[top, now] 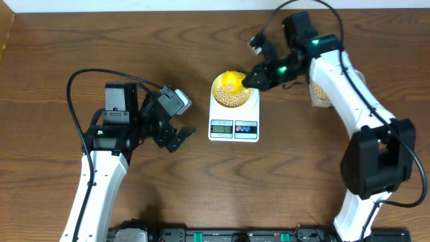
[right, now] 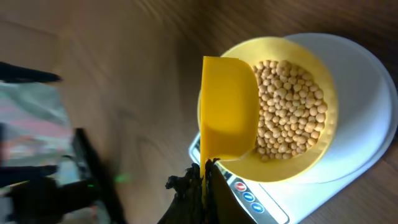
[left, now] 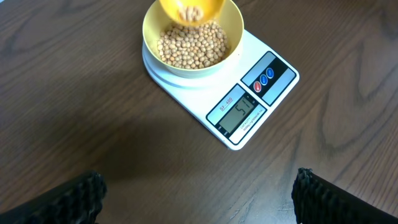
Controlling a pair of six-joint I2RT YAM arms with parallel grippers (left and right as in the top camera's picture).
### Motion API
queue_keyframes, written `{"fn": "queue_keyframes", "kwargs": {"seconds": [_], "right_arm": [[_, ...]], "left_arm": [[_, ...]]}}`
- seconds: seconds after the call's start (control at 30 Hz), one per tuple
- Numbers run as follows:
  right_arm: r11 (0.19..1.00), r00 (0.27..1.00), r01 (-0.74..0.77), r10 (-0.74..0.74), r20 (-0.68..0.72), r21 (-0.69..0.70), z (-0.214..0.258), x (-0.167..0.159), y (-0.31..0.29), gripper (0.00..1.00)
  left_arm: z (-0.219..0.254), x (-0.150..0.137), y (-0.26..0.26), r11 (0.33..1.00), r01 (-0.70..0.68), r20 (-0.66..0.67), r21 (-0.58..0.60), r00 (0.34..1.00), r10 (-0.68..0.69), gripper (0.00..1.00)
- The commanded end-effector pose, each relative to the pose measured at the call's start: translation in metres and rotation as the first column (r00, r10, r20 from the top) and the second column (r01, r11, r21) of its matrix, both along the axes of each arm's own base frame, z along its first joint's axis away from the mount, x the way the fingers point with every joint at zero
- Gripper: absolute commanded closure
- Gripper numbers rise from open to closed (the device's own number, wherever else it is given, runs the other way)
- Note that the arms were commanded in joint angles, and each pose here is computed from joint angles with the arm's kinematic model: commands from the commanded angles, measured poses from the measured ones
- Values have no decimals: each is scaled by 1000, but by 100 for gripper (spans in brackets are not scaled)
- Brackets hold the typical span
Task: Scoop item into bowl and weigh 50g on scale
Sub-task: 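Carry the scoop with the right gripper back over the tub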
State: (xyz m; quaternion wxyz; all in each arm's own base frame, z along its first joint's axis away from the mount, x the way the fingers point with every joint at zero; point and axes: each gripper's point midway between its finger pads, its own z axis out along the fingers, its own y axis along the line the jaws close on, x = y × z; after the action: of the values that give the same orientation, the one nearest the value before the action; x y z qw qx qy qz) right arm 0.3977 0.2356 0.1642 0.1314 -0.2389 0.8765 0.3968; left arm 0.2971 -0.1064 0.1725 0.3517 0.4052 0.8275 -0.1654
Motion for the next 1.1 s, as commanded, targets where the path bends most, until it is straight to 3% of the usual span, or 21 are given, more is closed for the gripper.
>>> {"fn": "queue_keyframes", "kwargs": {"seconds": [0.0,0.17,0.5,0.7,1.07], "right_arm": [[985,999,-3,11,-44,170,25,-2,-4,99],[966,998,33,-20,-54,257,41,6,-24,99],[946,983,180,-183,-15,271,74,21,-91,99],[926,938,345,-347,-10,156,79,18,-153,99],[783,792,600,-611,-22,-163,61,-18,-264,99]], "left_arm": [[6,3,-2,1000,-3,6,-11,1000,3,3],[6,3,-2,1000,-4,6,-11,1000,4,2],[6,3,-2,1000,-3,6,-11,1000,3,2],[6,2,-2,1000,-3,5,-11,1000,3,2],[6,3,-2,1000,-3,6,-11,1000,3,3]]}}
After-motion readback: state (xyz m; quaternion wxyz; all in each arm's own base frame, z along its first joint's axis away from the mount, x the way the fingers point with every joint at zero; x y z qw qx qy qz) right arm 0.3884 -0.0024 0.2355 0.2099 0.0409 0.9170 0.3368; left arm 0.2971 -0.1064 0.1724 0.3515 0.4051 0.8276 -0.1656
